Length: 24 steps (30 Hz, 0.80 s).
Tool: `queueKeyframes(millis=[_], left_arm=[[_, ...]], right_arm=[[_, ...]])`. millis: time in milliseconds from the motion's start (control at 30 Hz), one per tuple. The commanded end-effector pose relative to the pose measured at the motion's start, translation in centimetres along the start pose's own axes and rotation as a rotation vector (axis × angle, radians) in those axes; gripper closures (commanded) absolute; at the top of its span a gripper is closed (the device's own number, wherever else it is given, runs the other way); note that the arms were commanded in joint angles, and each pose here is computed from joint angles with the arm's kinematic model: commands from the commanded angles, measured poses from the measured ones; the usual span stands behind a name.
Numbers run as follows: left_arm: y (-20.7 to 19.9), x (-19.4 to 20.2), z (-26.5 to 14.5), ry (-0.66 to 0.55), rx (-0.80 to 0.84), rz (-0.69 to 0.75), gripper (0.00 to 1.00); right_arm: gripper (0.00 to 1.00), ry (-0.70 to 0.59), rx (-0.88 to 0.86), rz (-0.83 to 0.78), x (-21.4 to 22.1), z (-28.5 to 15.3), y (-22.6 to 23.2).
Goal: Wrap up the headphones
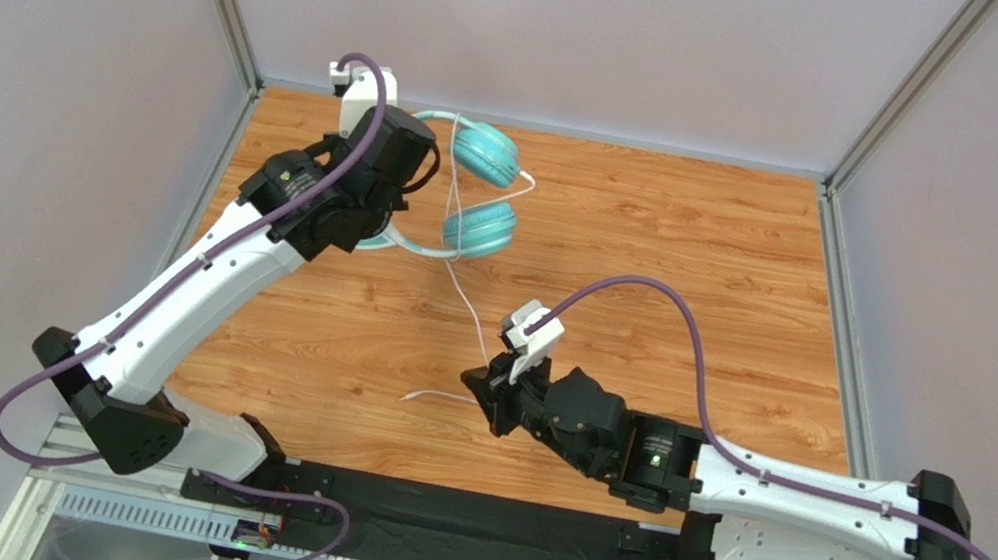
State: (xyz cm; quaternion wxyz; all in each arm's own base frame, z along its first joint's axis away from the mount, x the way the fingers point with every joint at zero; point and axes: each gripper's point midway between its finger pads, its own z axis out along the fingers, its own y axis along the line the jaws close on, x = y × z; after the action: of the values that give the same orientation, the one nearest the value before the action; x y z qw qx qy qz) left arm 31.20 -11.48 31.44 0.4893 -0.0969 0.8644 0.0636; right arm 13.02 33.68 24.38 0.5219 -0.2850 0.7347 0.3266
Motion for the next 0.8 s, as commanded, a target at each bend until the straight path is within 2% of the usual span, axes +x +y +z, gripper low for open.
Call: queueKeyframes(millis=[0,167,233,333,467,567,767], left_arm=[[-0.4,-1.0,0.7,-0.053,-0.002,-0.053,1.0],[-1.2,1.2,1.9,0.003,0.0,-0.002,1.0],[-1.8,1.8,2.3,0.023,0.027,0.027,1.0],[-4.3,4.1,2.6,0.095,0.161,0.084,1.0],[-5.0,6.1,2.8,0.133,0.175,0.169,1.0],[-5.9,7.4,2.6,0.149,0.193,0.233,1.0],[-6.8,9.8,2.2,0.194,0.234,0.305,1.0]], right_arm=[[1.0,-0.039,0.072,-0.12,-3.4,-2.2,-1.7],[1.0,-0.062,0.087,-0.228,-6.2,-3.5,-2.2],[1.0,-0.079,0.161,-0.268,-7.0,-3.7,-3.5],[1.0,-0.106,0.275,-0.37,-8.5,-4.2,-5.5],[1.0,-0.16,0.433,-0.474,-11.4,-4.8,-8.1],[1.0,-0.189,0.496,-0.453,-13.0,-4.9,-10.0],[1.0,-0.235,0.507,-0.408,-15.4,-4.6,-12.5]])
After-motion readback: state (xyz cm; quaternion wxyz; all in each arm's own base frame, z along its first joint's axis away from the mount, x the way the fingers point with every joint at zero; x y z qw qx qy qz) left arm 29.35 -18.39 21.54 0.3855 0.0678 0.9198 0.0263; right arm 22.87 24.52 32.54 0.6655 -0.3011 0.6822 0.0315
